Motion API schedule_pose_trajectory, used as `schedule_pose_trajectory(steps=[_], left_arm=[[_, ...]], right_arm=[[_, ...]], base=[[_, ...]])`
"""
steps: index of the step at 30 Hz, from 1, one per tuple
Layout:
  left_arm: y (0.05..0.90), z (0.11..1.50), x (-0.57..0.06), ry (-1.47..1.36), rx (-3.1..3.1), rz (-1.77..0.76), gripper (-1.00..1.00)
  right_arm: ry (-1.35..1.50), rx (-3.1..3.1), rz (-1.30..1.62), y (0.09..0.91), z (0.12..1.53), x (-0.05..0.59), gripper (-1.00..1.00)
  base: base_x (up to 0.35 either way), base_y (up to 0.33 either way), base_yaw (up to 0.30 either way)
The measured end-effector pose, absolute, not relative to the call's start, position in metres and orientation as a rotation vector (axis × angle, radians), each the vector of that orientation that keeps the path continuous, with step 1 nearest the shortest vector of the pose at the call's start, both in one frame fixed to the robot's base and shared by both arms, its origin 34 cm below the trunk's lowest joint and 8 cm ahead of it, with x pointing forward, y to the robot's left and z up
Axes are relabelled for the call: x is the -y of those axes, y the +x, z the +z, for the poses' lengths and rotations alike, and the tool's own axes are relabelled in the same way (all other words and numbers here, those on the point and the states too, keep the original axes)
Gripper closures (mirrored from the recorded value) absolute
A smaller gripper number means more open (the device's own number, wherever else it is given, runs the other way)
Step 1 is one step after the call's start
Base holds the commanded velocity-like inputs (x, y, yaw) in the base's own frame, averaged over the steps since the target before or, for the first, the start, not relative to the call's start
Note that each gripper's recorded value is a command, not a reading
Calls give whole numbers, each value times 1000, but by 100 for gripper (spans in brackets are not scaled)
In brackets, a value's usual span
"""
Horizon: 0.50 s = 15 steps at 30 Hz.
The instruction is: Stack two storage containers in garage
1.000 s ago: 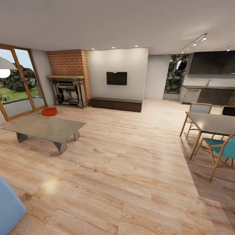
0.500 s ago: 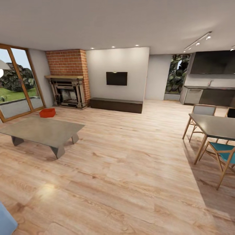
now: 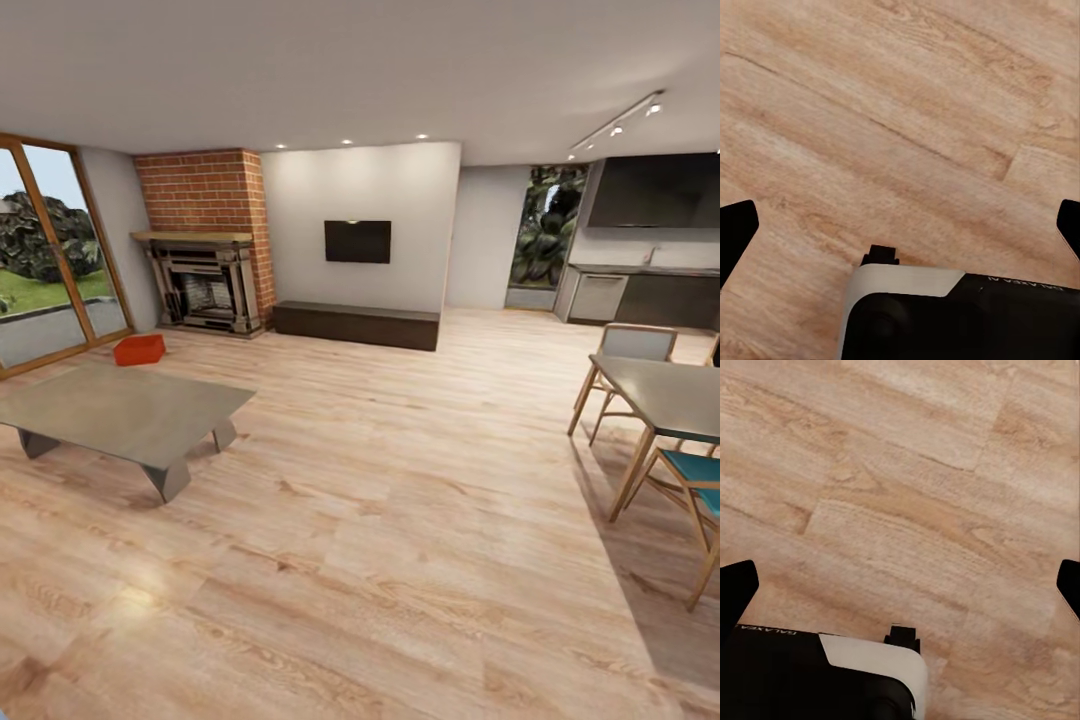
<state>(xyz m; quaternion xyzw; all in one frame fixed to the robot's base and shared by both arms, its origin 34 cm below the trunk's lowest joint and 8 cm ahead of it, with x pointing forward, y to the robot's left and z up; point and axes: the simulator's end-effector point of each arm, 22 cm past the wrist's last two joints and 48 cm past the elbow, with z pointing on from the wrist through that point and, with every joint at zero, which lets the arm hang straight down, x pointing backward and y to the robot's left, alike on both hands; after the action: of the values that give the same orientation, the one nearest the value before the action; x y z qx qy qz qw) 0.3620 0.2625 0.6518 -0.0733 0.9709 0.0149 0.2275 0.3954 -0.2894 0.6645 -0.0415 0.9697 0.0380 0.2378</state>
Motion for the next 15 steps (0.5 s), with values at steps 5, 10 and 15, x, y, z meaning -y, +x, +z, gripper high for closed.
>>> schedule_pose_trajectory(steps=[5,10,15], left_arm=[[362,652,-262,-201,-2675,40,-100],[362,652,-263,-202,-2675,43,-100],[362,652,-265,-202,-2674,46,-100]], right_arm=[[-114,-2657,104,395,665,289,-100],[-114,-2657,104,395,665,289,-100],[-112,-2657,104,396,665,289,-100]], base=[[326,0,0],[326,0,0],[326,0,0]])
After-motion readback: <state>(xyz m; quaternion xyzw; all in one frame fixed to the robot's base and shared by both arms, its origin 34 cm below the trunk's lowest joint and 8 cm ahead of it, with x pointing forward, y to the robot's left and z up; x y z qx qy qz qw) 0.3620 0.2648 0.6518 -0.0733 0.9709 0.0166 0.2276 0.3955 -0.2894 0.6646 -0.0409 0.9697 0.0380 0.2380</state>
